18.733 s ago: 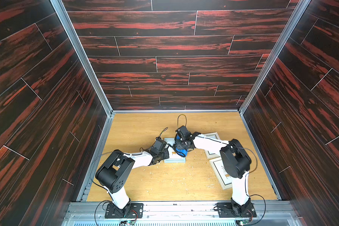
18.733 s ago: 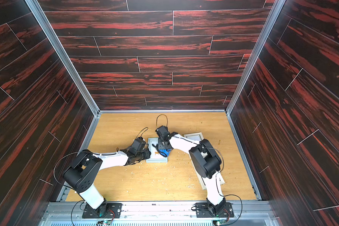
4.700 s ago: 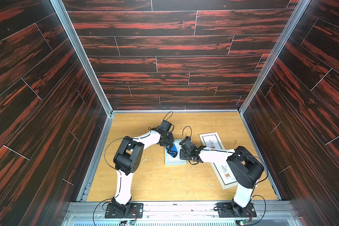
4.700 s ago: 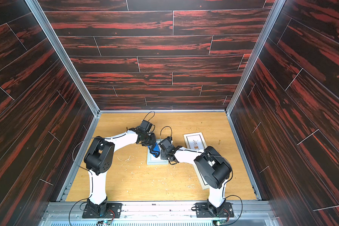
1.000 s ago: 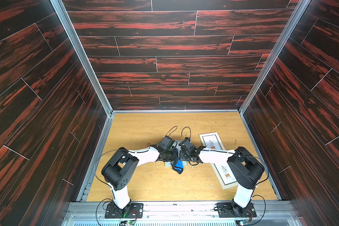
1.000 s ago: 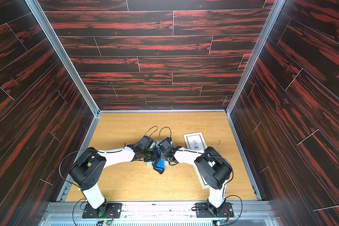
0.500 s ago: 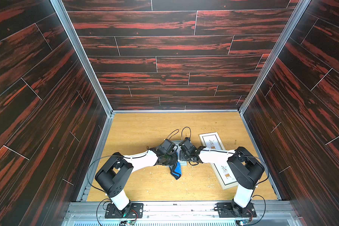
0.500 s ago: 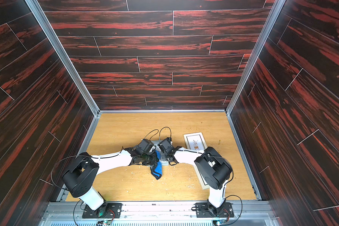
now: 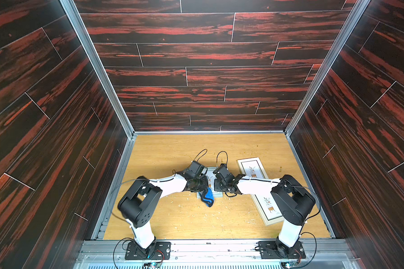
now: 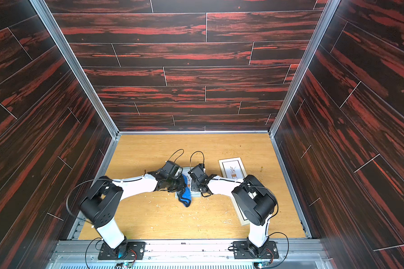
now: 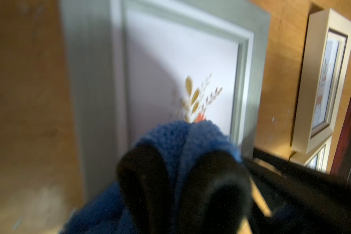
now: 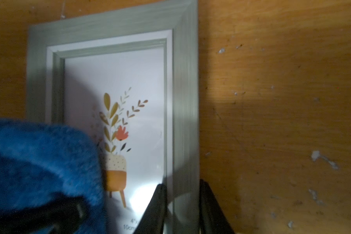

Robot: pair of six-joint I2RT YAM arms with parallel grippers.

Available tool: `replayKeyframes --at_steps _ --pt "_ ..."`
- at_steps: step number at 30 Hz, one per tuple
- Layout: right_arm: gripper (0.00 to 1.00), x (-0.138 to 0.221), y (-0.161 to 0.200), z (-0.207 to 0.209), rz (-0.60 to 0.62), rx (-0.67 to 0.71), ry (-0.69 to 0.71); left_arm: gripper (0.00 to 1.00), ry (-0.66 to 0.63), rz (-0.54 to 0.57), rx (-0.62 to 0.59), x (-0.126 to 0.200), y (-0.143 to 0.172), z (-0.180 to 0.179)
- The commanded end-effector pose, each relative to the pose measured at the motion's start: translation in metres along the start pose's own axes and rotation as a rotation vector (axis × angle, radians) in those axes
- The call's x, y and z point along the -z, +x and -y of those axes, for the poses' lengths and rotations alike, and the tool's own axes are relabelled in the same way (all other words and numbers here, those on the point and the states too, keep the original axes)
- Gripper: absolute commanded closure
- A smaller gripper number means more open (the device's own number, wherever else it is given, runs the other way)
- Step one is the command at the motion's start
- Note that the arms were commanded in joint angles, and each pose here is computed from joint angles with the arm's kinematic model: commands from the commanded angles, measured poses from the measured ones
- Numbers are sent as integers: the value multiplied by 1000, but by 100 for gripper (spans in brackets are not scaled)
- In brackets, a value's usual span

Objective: Wipe the picture frame with a cloth
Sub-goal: Wipe the dirt from the picture frame.

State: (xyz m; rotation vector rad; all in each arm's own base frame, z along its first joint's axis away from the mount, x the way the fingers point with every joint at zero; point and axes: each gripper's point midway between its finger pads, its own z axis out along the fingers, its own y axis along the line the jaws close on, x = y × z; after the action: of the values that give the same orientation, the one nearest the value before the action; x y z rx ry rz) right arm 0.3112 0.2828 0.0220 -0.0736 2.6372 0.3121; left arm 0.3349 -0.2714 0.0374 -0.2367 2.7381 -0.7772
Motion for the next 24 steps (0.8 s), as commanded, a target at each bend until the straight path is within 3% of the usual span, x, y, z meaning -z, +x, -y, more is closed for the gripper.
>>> replayKeyframes --at_steps 1,7,14,21,24 --pt "92 4 3 13 -1 -7 41 100 -19 106 21 -3 -48 -6" --pt "92 4 5 11 -2 -15 35 100 -67 148 -8 -14 -95 -6" --pt "92 4 0 10 3 -3 48 100 7 78 -31 -48 -89 31" --pt "92 3 0 12 3 -3 61 100 -55 126 29 -16 -99 -22" --pt "92 1 1 10 -2 -3 53 100 -70 118 6 -14 -97 -22"
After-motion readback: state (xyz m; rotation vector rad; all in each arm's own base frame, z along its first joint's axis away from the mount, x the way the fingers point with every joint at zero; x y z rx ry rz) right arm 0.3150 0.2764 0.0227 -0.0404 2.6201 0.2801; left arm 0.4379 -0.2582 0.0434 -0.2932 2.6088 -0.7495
